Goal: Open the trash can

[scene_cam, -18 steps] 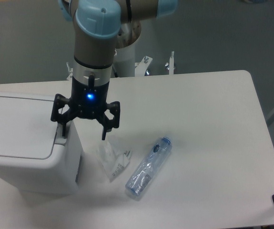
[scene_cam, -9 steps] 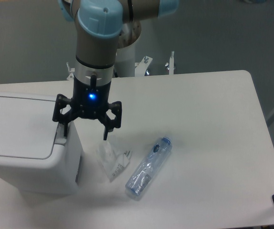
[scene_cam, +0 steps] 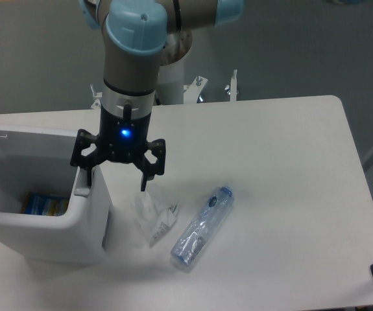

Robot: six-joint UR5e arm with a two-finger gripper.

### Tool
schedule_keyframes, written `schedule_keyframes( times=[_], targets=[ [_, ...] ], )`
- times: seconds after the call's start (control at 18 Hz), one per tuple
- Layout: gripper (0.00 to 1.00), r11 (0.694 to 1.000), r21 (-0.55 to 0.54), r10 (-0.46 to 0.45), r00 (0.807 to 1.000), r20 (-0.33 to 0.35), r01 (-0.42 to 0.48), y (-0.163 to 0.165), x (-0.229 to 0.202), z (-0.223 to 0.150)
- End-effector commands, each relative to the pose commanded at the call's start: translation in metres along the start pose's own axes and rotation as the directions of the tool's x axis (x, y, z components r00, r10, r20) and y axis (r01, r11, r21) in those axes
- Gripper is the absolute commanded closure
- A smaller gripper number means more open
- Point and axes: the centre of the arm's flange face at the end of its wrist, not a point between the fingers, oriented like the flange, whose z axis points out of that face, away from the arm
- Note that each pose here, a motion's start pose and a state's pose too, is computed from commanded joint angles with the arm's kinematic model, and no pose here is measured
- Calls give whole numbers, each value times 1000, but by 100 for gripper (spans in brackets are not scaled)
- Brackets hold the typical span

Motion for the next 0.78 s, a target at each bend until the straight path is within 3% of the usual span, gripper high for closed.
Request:
schedule_keyframes(
  times=[0.28,0.56,0.78],
  targets=[
    [0,999,36,-41,999,30,40,-7,-40,-18],
    [0,992,92,-96,992,84,88,-16,-122,-22],
    [0,998,57,-45,992,118,38,-6,-193,-12]
  ],
)
